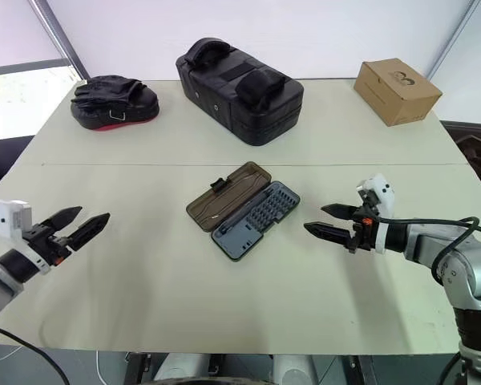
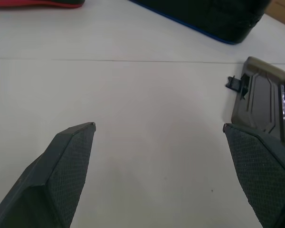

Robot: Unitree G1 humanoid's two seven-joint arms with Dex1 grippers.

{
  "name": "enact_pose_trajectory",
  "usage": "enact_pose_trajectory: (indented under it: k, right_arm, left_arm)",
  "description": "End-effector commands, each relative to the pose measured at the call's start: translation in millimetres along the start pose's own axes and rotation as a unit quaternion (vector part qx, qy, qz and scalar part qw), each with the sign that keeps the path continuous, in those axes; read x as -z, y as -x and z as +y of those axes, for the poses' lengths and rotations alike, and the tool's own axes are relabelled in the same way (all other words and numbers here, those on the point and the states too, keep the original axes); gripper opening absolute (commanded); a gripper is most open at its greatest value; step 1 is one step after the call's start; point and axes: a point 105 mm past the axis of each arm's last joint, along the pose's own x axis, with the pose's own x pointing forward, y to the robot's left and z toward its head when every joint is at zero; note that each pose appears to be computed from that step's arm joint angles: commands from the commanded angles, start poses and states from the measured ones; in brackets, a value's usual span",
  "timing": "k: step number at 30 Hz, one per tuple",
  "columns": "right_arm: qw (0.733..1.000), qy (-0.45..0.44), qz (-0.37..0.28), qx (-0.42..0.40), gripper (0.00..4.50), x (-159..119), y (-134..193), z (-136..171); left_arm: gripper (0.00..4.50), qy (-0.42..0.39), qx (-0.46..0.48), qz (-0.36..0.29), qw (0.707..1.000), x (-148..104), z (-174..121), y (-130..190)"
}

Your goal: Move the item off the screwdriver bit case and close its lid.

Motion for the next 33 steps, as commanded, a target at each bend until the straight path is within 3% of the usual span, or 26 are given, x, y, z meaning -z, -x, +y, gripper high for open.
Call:
enact_pose_trajectory:
  k: [1, 5, 12, 22, 33]
  right_arm:
    - [0.999, 0.033, -0.014, -0.002, 4.30, -15, 2, 3]
    - [0.997, 0.051, -0.040, -0.032, 4.30, -37, -1, 17]
    - [0.995, 0.076, -0.034, -0.059, 4.30, -42, -9, 32]
    - [0.988, 0.119, -0.058, -0.074, 4.30, -51, -23, 63]
    - [0.989, 0.118, -0.071, -0.052, 4.30, -47, -26, 71]
  left_arm:
    - [4.50, -0.028, 0.017, -0.008, 0.999, -10, -2, -3]
    - [4.50, -0.071, 0.078, 0.009, 0.994, -17, -8, -19]
    - [4.50, -0.145, 0.217, 0.051, 0.964, -20, -25, -70]
    - [4.50, -0.136, 0.297, 0.068, 0.943, -5, -55, -164]
    - [4.50, -0.145, 0.325, 0.099, 0.929, 19, -83, -191]
